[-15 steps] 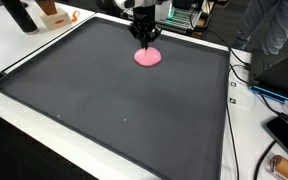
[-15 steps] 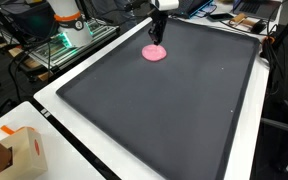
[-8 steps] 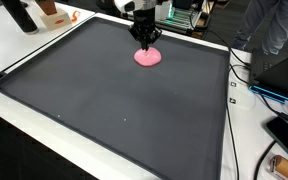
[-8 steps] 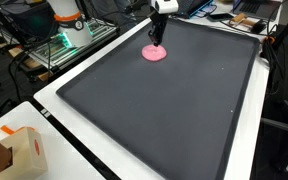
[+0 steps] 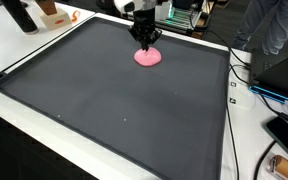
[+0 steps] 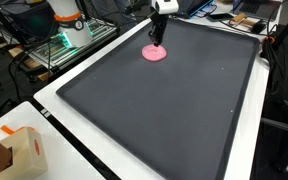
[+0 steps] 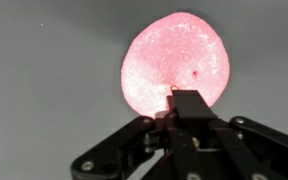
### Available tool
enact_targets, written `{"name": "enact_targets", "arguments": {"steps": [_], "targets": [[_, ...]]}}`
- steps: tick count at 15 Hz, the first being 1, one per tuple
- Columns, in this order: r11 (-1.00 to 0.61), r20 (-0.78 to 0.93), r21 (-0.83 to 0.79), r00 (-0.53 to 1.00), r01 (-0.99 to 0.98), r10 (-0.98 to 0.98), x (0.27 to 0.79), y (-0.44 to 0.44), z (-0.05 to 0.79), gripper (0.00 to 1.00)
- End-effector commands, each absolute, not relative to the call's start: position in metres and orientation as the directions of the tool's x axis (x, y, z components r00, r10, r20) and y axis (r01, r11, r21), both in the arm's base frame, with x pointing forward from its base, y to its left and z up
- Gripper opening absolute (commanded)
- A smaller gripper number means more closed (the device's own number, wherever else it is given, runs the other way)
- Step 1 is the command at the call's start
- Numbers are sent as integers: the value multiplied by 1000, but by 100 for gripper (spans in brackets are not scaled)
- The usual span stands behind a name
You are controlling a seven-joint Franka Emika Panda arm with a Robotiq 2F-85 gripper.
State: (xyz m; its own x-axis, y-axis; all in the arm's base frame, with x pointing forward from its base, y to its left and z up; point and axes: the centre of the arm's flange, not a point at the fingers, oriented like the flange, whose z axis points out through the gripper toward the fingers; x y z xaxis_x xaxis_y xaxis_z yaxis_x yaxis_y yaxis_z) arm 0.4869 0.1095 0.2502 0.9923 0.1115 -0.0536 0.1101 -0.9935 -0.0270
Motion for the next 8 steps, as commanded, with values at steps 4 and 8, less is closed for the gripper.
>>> {"name": "enact_targets", "arguments": {"steps": [4,8], "targets": [[-993,-48,-43,993,107,109,484,107,252,3],[-994,-47,-37,994,100,102,482,107,258,3]]}}
